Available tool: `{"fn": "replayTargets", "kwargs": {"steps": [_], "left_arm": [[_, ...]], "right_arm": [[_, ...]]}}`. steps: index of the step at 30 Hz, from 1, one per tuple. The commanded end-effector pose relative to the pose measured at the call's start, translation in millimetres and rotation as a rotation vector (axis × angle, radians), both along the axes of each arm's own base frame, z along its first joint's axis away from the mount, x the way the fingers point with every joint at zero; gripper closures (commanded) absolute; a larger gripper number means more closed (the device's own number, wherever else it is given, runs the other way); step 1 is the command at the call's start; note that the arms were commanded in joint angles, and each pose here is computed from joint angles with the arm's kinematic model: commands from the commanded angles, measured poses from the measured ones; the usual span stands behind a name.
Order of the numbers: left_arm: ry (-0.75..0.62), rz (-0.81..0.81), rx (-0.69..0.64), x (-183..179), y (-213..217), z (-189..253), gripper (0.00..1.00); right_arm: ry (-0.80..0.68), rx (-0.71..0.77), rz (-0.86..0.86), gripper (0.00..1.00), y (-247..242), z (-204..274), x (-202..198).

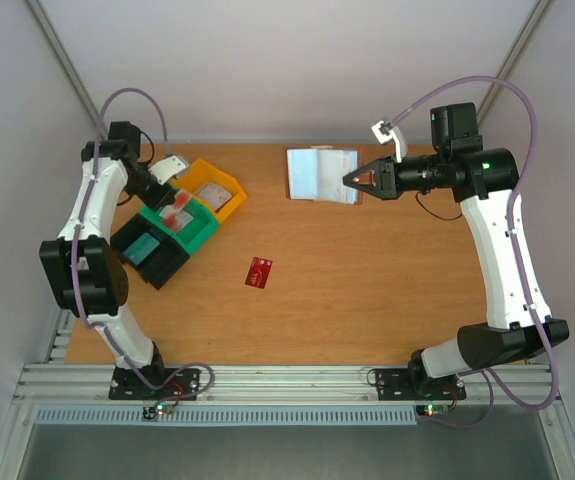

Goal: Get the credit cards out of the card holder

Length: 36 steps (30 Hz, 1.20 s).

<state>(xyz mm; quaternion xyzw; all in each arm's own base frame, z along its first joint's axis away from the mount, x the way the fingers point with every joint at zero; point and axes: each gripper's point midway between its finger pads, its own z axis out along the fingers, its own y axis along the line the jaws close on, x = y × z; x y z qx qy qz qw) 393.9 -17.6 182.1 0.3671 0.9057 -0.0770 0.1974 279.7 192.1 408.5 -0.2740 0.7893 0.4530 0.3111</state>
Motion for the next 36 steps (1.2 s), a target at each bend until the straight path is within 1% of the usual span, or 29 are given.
{"fn": "replayTargets", "kwargs": {"steps": [1, 6, 10, 12, 14, 17, 20, 23, 26, 28, 31, 32, 33, 34, 36], "left_arm": [[-0.018, -0.001, -0.004, 12.5, -0.2, 7.1, 1.00], [0.143, 0.011, 0.019, 10.6, 5.9, -26.4, 1.00], [0.210, 0.012, 0.059, 4.5, 13.1, -49.7, 1.00], [0.221, 0.013, 0.079, 3.7, 16.4, -60.8, 1.00], [0.205, 0.016, 0.087, 10.3, 17.9, -69.5, 1.00], [0.197, 0.040, 0.055, 26.1, 14.7, -78.8, 1.00], [0.238, 0.071, 0.044, 34.0, 15.2, -89.4, 1.00], [0.280, 0.064, 0.074, 32.8, 20.2, -103.7, 1.00], [0.279, 0.048, 0.114, 37.5, 27.2, -115.5, 1.00], [0.262, 0.048, 0.125, 47.2, 29.5, -118.3, 1.00], [0.268, 0.069, 0.103, 57.7, 27.6, -118.5, 0.99], [0.273, 0.075, 0.100, 59.4, 27.6, -117.4, 0.94], [0.274, 0.082, 0.105, 61.3, 28.7, -115.8, 0.85], [0.268, 0.086, 0.121, 63.5, 31.5, -113.0, 0.79], [0.204, 0.100, 0.171, 75.3, 42.7, -101.3, 0.72]], "right_arm": [[-0.039, 0.021, 0.017, 0.99, -0.6, 8.8, -6.3], [-0.040, 0.018, 0.017, 0.99, -0.8, 10.0, -6.7], [-0.043, 0.015, 0.015, 0.99, -1.3, 10.1, -7.8], [-0.036, 0.016, 0.015, 0.99, -1.1, 9.1, -7.4], [-0.035, 0.020, 0.019, 0.99, -0.7, 9.2, -7.9], [-0.029, 0.022, 0.021, 0.99, -0.2, 8.3, -6.6], [-0.030, 0.026, 0.023, 0.99, 0.2, 10.1, -6.5], [-0.036, 0.021, 0.021, 0.99, -0.6, 11.0, -8.3], [-0.033, 0.016, 0.018, 0.99, -1.3, 10.6, -9.9], [-0.030, 0.016, 0.018, 0.99, -1.3, 11.0, -10.7], [-0.028, 0.015, 0.019, 0.99, -1.8, 12.9, -13.5], [-0.027, 0.014, 0.018, 0.99, -2.1, 13.6, -14.1], [-0.027, 0.014, 0.018, 0.99, -2.1, 14.2, -14.9], [-0.025, 0.014, 0.018, 0.99, -2.2, 14.4, -15.6], [-0.012, 0.015, 0.022, 0.98, -2.0, 13.6, -17.0]]}}
